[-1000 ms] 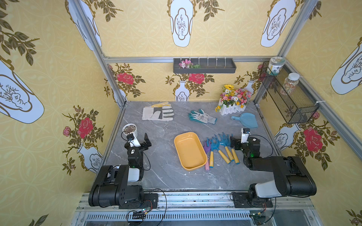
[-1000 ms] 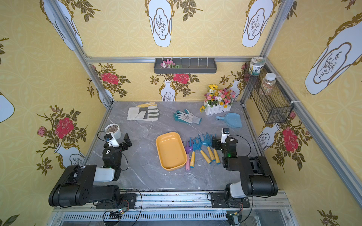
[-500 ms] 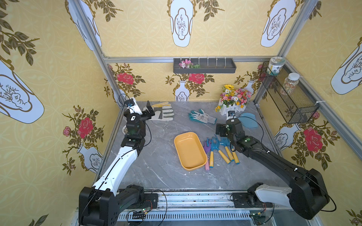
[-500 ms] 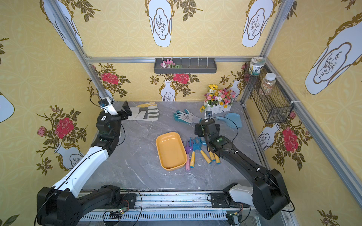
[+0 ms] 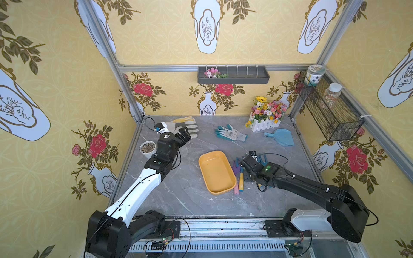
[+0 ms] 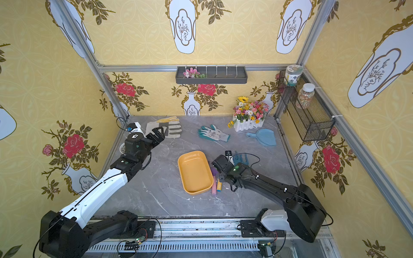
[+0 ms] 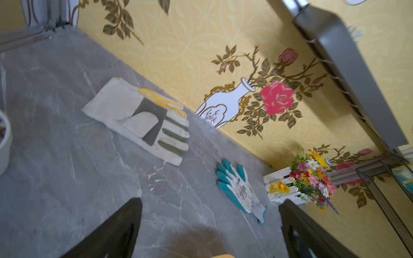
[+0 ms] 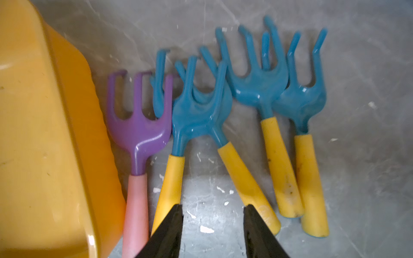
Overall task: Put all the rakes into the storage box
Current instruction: Pick up the rake at the center of the board.
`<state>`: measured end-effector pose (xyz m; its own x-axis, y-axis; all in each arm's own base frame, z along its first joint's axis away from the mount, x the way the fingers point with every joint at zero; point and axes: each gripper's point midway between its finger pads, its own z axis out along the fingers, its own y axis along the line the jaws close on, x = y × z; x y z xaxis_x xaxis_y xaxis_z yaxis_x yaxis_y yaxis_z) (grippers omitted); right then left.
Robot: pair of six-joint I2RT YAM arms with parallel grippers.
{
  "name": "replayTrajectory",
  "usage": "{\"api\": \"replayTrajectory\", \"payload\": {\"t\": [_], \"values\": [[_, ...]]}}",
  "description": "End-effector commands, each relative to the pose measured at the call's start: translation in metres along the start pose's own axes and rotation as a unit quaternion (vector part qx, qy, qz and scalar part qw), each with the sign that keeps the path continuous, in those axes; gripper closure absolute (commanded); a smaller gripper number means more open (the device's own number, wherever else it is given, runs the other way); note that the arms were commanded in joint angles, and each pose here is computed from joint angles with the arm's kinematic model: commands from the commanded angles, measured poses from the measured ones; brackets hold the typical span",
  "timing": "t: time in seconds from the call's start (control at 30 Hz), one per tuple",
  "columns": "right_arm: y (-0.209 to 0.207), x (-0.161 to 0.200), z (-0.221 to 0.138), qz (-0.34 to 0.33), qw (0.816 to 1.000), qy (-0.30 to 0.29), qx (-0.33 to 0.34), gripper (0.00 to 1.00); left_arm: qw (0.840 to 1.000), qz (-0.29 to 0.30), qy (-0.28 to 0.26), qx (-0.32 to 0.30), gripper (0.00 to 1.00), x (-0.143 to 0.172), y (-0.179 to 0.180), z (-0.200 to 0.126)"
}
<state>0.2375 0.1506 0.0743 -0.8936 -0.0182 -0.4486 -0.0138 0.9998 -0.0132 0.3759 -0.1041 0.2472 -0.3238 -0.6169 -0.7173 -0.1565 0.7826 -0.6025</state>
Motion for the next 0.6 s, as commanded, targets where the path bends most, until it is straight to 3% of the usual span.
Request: {"api": "replayTrajectory", "payload": {"t": [0.0,0.17,0.43,0.57], "values": [[0.019,0.02,0.007,0.018,0.998,0.044,-0.048,0.5,0.996,0.013,-0.029,-0.081,0.0,0.015,0.016,-0.004],[0.032,0.021,0.021,0.01,0.997,0.056,-0.061,0.5,0.99,0.076,-0.024,-0.112,0.0,0.025,-0.002,-0.003],[0.043,0.021,0.043,-0.016,0.996,0.08,-0.043,0.52,0.985,0.067,-0.014,-0.16,0.0,0.036,0.011,0.002],[0.038,0.019,0.047,-0.015,0.997,0.076,-0.029,0.59,0.986,0.058,-0.024,-0.154,0.0,0.03,0.007,-0.001]]}}
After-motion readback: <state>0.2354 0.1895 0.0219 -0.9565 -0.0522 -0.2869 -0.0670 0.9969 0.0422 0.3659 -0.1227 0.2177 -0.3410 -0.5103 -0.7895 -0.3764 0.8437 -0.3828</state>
